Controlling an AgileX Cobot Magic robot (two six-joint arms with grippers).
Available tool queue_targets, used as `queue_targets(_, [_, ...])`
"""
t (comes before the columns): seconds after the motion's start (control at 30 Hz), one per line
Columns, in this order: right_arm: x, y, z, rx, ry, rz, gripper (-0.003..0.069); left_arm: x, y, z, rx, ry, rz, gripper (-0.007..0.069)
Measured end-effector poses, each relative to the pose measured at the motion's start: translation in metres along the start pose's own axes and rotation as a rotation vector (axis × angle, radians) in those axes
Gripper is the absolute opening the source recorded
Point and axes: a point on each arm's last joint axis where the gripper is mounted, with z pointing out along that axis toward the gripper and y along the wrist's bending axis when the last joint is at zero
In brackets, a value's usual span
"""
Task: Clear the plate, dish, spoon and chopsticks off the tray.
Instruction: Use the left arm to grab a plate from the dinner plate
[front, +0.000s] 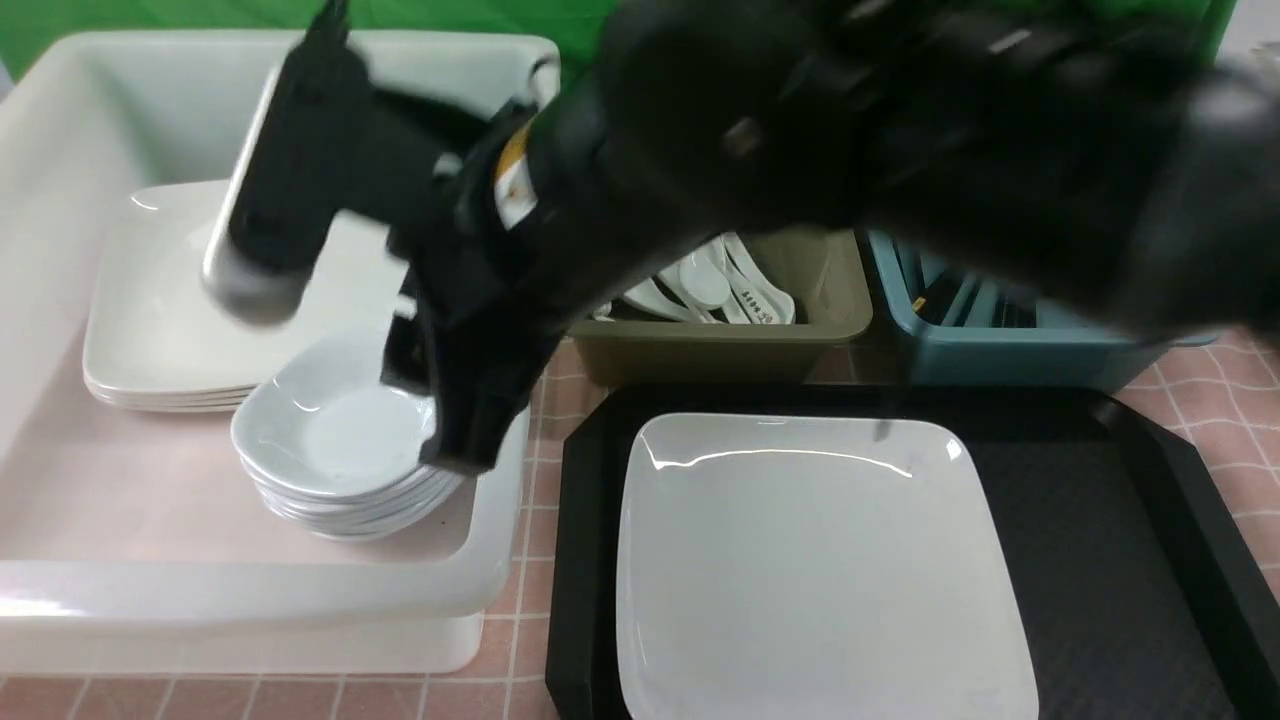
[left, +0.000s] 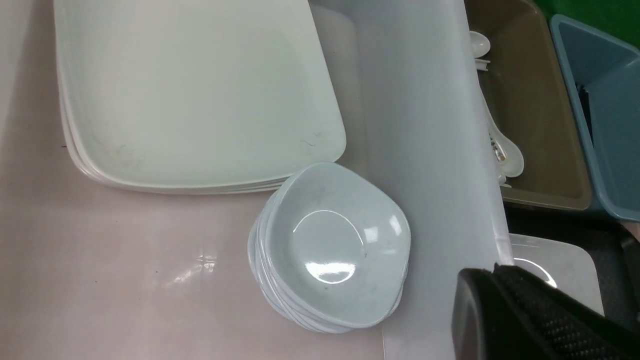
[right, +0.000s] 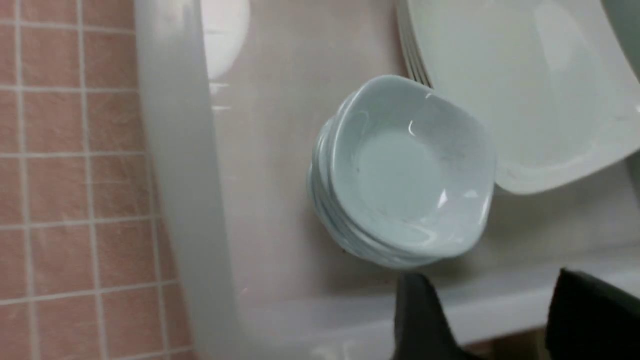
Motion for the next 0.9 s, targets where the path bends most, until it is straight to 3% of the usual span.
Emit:
queue_targets(0.1, [0.001, 0.000, -0.050, 0.015, 0.002, 0.068, 0.0321, 0.000, 0.000, 0.000, 0.005, -0.002, -0.002, 0.0000])
queue_targets(0.17, [0.012, 0.003, -0.102, 0.043, 0.068, 0.097, 0.0148, -0.001, -0.002, 0.000, 0.021, -0.009, -0.008, 0.0000])
queue_targets(0.2, [0.012, 0.002, -0.106, 0.053, 0.064, 0.098, 0.0134, -0.001, -0.002, 0.000, 0.021, -0.009, -0.008, 0.0000])
queue_targets(0.27, [0.029, 0.003, -0.149, 0.115, 0.120, 0.175, 0.0036, -0.002, -0.004, 0.000, 0.042, -0.018, -0.017, 0.0000])
queue_targets(0.37, [0.057, 0.001, -0.192, 0.202, 0.091, 0.333, 0.0030, -0.003, -0.006, 0.000, 0.061, -0.028, -0.023, 0.0000])
queue_targets(0.5, [0.115, 0.000, -0.204, 0.258, 0.180, 0.556, 0.0030, -0.001, -0.013, 0.003, 0.089, -0.011, -0.001, 0.0000])
queue_targets(0.57, [0.152, 0.000, -0.194, 0.240, 0.264, 0.689, 0.0030, 0.000, -0.022, 0.007, 0.119, 0.010, 0.028, 0.0000])
queue_targets(0.67, [0.200, 0.008, -0.167, 0.108, 0.360, 0.860, 0.0030, 0.004, -0.036, 0.014, 0.172, 0.046, 0.079, 0.0000])
queue_targets(0.7, [0.232, 0.018, -0.140, -0.040, 0.376, 0.972, 0.0030, 0.007, -0.048, 0.018, 0.211, 0.073, 0.115, 0.0000])
queue_targets(0.77, [0.248, 0.019, -0.127, -0.104, 0.330, 1.071, 0.0030, 0.009, -0.053, 0.020, 0.231, 0.087, 0.133, 0.0000])
queue_targets(0.8, [0.276, 0.022, -0.107, -0.170, 0.286, 1.203, 0.0030, 0.013, -0.063, 0.022, 0.262, 0.109, 0.163, 0.0000])
queue_targets(0.9, [0.306, 0.019, -0.089, -0.176, 0.244, 1.352, 0.0033, 0.017, -0.072, 0.025, 0.292, 0.134, 0.196, 0.0000])
